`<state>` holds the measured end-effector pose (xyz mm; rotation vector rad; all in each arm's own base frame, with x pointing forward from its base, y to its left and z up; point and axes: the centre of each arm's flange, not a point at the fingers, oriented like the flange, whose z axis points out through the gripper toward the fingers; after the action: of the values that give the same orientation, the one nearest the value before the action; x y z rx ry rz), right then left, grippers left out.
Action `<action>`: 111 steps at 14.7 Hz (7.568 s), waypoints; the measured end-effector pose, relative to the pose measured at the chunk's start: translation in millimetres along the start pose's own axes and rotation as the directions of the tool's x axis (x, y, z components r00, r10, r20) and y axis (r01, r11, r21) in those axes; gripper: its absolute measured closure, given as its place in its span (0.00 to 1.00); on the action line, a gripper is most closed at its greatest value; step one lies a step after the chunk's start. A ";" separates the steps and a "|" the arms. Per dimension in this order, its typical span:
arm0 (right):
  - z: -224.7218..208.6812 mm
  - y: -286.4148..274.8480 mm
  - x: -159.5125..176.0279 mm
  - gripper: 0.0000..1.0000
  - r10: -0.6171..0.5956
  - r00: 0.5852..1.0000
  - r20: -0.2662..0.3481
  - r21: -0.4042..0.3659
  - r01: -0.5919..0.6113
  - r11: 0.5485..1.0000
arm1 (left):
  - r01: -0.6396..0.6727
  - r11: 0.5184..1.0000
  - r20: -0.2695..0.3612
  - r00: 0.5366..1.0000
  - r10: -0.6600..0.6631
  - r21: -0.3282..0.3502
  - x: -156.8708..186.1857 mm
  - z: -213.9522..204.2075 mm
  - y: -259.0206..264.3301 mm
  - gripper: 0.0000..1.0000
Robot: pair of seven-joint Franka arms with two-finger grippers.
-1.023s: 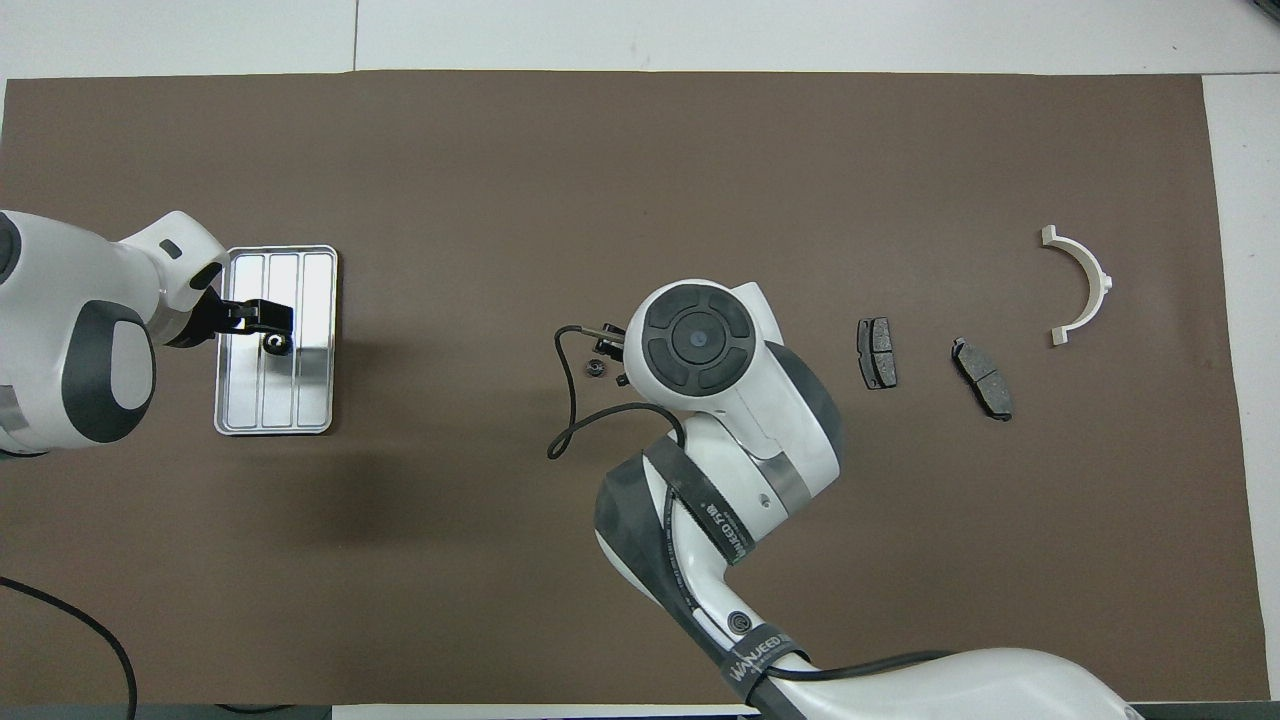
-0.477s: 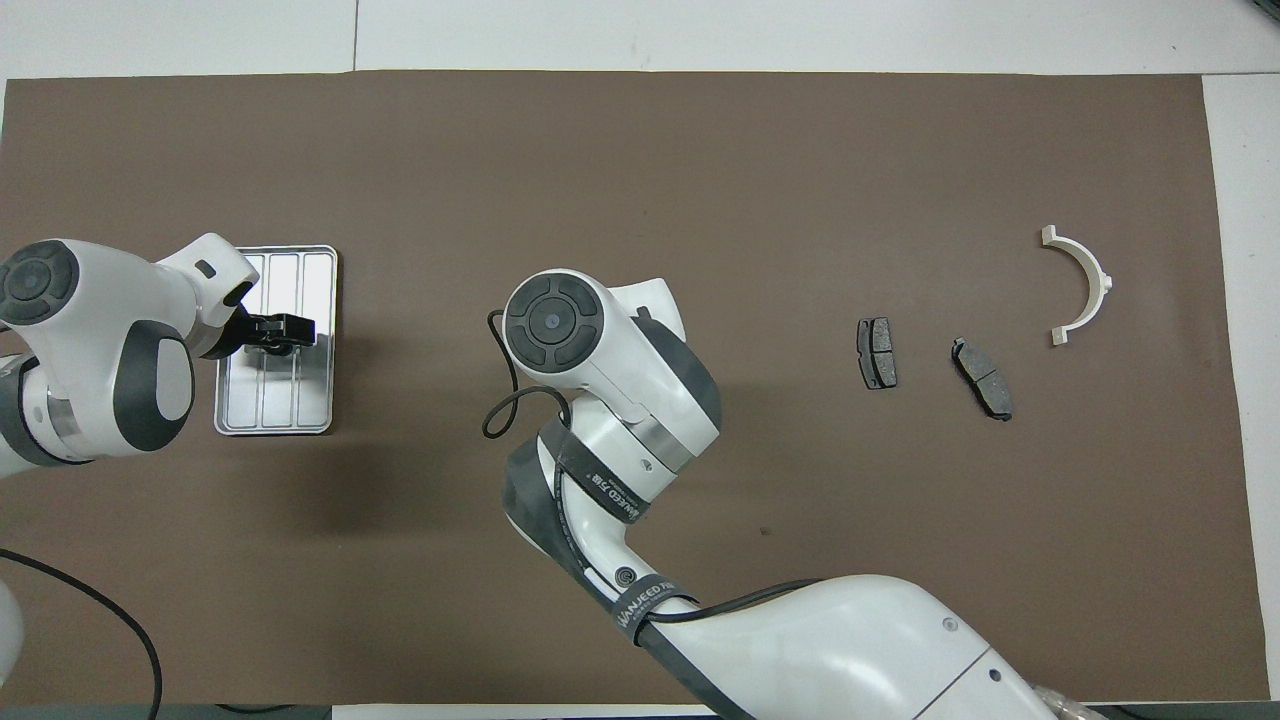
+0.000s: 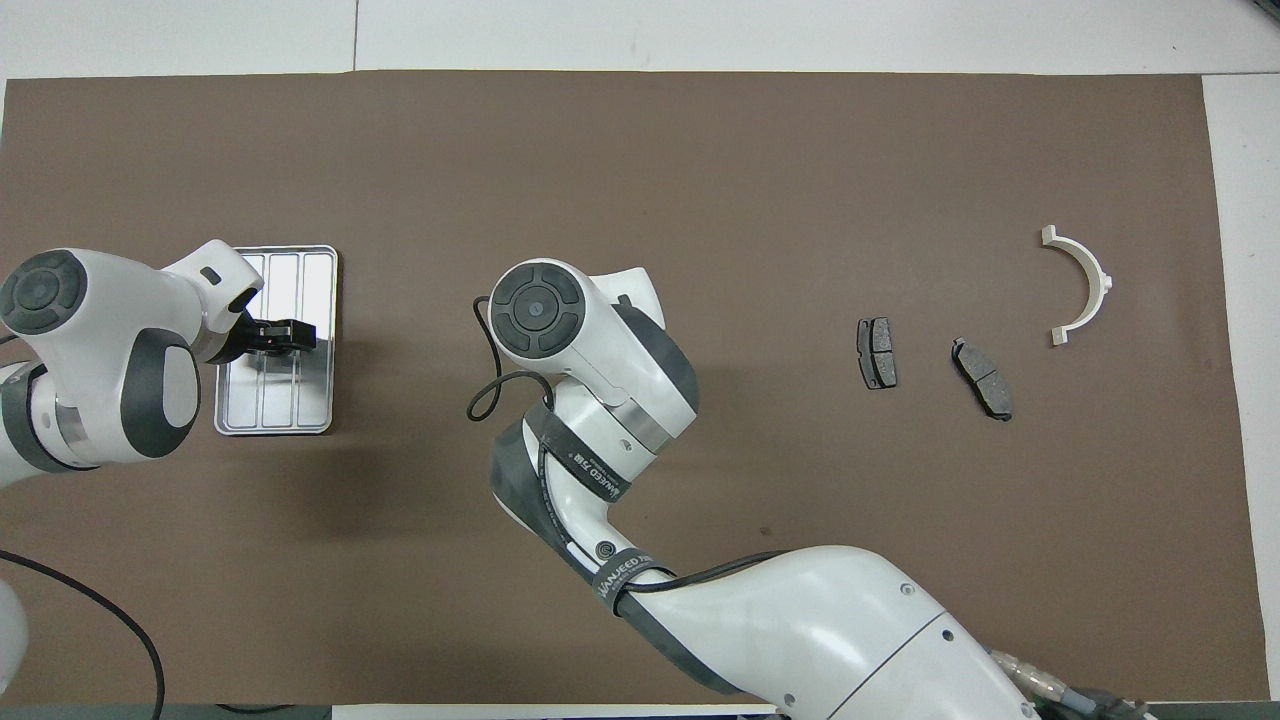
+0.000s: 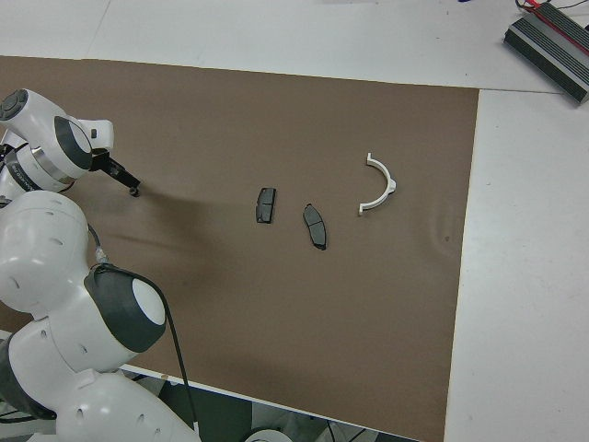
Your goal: Place bearing gear from tray to pile
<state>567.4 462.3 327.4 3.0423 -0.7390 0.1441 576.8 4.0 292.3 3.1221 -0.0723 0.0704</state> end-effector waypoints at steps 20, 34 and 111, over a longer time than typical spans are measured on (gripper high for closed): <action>35.5 12.8 -11.5 0.20 0.008 0.999 0.034 -0.007 -0.008 1.000 | 0.161 0.984 0.087 0.984 -0.154 -0.082 3.4 -215.5 58.6 0.65; 36.0 17.7 -15.8 0.76 0.005 0.999 0.037 -0.009 -0.005 1.000 | 0.280 0.957 0.064 0.959 -0.276 -0.077 -3.9 -234.7 61.9 0.65; 58.2 401.9 311.1 0.07 -0.477 0.877 -0.060 -0.023 0.477 0.879 | 0.078 0.997 0.046 0.996 -0.079 0.021 -61.4 -319.1 -21.4 0.00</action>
<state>663.6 -38.8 292.0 3.0809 0.0325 0.2279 502.3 34.2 607.9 3.1421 0.0514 -0.0024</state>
